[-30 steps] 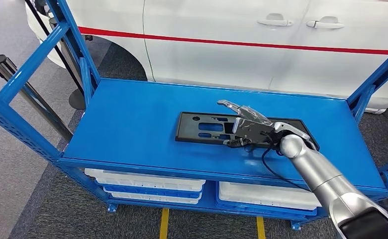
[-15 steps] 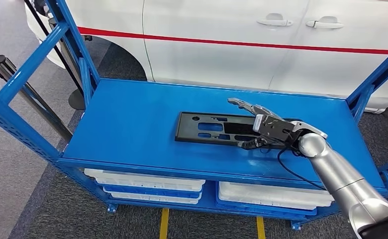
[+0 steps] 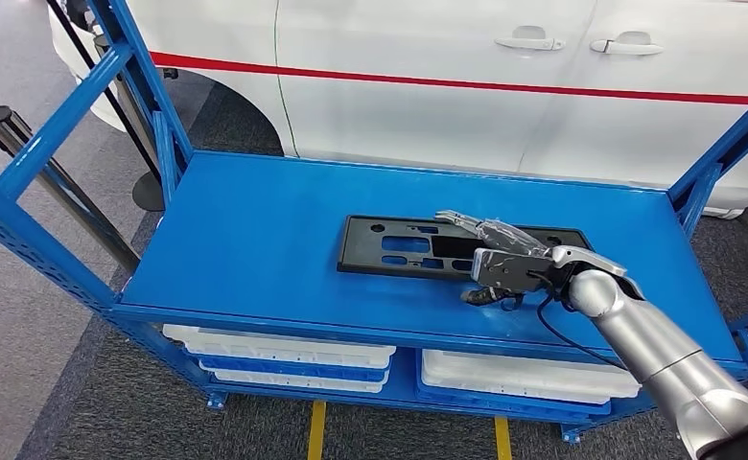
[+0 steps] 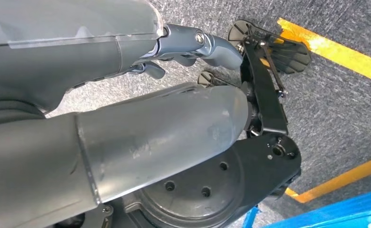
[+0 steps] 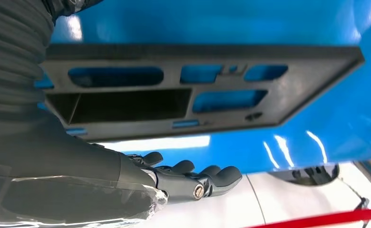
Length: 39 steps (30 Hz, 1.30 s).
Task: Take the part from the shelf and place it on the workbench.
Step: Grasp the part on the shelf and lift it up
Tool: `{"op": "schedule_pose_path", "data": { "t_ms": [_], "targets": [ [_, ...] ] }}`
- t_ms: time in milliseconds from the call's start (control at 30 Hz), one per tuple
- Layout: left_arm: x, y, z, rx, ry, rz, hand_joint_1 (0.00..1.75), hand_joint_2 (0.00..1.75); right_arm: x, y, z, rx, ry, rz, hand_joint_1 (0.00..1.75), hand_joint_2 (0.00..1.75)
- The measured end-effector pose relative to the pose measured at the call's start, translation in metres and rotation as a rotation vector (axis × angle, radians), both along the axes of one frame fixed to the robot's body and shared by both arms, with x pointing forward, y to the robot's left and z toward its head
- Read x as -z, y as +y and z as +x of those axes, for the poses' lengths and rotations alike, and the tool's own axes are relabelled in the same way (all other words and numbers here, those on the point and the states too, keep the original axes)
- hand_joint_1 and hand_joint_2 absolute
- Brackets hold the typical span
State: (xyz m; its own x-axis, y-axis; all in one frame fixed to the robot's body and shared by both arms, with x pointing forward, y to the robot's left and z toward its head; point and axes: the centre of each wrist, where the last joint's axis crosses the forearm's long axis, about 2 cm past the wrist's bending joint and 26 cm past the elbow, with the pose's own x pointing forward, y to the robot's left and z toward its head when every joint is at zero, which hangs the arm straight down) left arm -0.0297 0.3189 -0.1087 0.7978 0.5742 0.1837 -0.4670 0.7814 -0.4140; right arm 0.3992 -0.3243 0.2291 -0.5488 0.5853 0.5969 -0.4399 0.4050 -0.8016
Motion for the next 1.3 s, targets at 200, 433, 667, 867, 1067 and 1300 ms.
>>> {"op": "schedule_pose_path", "data": {
  "t_ms": [200,433,667,867,1067,1300],
  "targets": [
    [0.001,0.000,0.003,-0.008,0.002,0.000,0.00,0.00,0.009,0.005,-0.002,-0.017,0.022,-0.035,0.00,1.75],
    [0.001,0.000,0.005,-0.015,0.003,-0.002,0.00,0.00,0.019,0.009,-0.003,0.013,0.000,-0.132,0.00,1.75],
    [0.002,-0.003,0.008,-0.021,-0.006,-0.010,0.00,0.00,0.042,0.032,-0.004,0.197,-0.261,-0.328,0.00,1.75],
    [0.002,-0.003,0.008,-0.010,0.001,-0.016,0.00,0.00,0.063,0.041,-0.002,0.361,-0.485,-0.443,0.22,1.75],
    [0.002,-0.004,0.007,-0.002,0.006,-0.017,0.00,0.00,0.082,0.028,-0.001,0.504,-0.531,-0.475,1.75,1.75],
    [0.002,-0.004,0.006,-0.001,0.003,-0.015,0.00,1.75,0.093,0.019,-0.004,0.558,-0.475,-0.467,1.75,1.75]
  ]
}}
